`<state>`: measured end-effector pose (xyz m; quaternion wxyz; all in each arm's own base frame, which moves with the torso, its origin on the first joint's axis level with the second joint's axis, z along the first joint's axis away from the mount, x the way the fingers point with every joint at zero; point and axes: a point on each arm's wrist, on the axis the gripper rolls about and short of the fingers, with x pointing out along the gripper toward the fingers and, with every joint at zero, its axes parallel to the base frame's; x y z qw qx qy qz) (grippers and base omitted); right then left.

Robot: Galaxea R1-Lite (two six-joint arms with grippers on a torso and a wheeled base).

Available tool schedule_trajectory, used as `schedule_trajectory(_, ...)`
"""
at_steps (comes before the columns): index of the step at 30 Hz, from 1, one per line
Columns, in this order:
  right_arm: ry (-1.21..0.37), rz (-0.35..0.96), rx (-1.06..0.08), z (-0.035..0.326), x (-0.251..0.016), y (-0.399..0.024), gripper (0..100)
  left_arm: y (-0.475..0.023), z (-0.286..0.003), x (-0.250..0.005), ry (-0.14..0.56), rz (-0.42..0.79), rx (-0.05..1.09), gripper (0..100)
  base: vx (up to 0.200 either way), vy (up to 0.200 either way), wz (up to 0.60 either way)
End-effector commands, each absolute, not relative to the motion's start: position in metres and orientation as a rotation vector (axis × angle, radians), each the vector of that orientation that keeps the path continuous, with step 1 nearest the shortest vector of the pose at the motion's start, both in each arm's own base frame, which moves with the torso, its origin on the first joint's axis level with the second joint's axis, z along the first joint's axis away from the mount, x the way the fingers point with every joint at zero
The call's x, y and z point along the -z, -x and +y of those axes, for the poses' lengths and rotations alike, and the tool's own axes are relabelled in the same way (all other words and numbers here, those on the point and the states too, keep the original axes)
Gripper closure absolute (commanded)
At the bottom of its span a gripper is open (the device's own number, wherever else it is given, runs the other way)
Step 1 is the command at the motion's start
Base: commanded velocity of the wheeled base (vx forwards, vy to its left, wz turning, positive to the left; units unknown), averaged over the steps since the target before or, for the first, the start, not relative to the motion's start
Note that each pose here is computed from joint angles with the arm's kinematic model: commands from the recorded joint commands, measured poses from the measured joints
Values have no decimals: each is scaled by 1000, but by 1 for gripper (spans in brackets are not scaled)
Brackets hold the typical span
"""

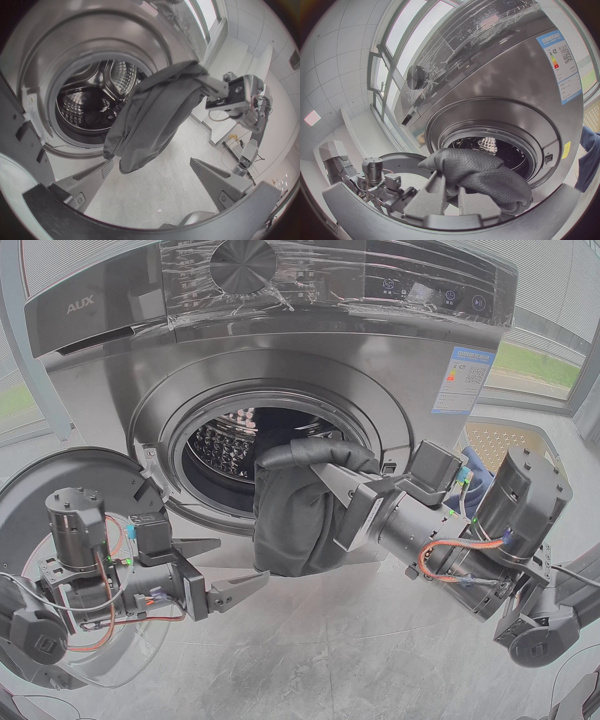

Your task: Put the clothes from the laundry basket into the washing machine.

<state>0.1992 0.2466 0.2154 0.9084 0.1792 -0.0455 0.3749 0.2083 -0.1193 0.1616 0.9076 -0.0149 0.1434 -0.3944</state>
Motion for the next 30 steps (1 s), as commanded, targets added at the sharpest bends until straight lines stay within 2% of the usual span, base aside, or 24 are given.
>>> schedule_trajectory(1,-373,-98,-784,244,-218,-194,100,-233,-134,-135,25,377,817,0,0,0,0)
schedule_trajectory(12,-369,-85,-785,244,-214,-193,100,-261,-150,-111,26,376,822,0,0,0,0)
schedule_trajectory(30,-360,-66,-779,244,-208,-193,100,-270,-166,-105,29,331,858,0,0,0,0)
